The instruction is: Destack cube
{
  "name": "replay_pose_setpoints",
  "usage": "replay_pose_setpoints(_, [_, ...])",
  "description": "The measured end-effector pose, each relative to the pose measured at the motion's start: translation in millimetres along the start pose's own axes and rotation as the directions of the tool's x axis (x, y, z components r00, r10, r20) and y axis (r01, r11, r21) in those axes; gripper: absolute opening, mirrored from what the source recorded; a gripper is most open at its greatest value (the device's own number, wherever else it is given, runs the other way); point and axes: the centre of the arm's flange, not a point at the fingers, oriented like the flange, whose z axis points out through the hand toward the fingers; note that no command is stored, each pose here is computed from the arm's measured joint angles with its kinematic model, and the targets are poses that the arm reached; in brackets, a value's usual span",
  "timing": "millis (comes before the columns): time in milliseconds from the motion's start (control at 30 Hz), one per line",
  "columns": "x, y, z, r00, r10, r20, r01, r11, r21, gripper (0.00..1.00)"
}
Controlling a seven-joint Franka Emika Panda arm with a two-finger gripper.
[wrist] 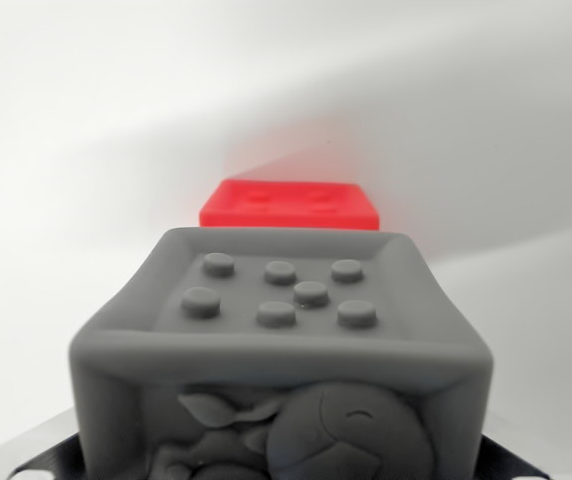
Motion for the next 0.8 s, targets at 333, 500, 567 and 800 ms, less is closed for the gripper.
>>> replay_pose_setpoints(333, [0.0, -0.1, -22, 1.0, 0.0, 0.0001, 0.0, 1.0, 0.0022, 0.0])
replay_pose_setpoints(500, [-0.2, 0.1, -34, 1.0, 0.0, 0.0005, 0.0, 1.0, 0.0025, 0.0])
replay_pose_setpoints(567, [-0.3, 0.3, -39, 1.0, 0.0, 0.0008, 0.0, 1.0, 0.0024, 0.0])
replay_pose_setpoints(800, [-0.7, 0.8, -58, 1.0, 0.0, 0.0012, 0.0, 1.0, 0.0034, 0.0])
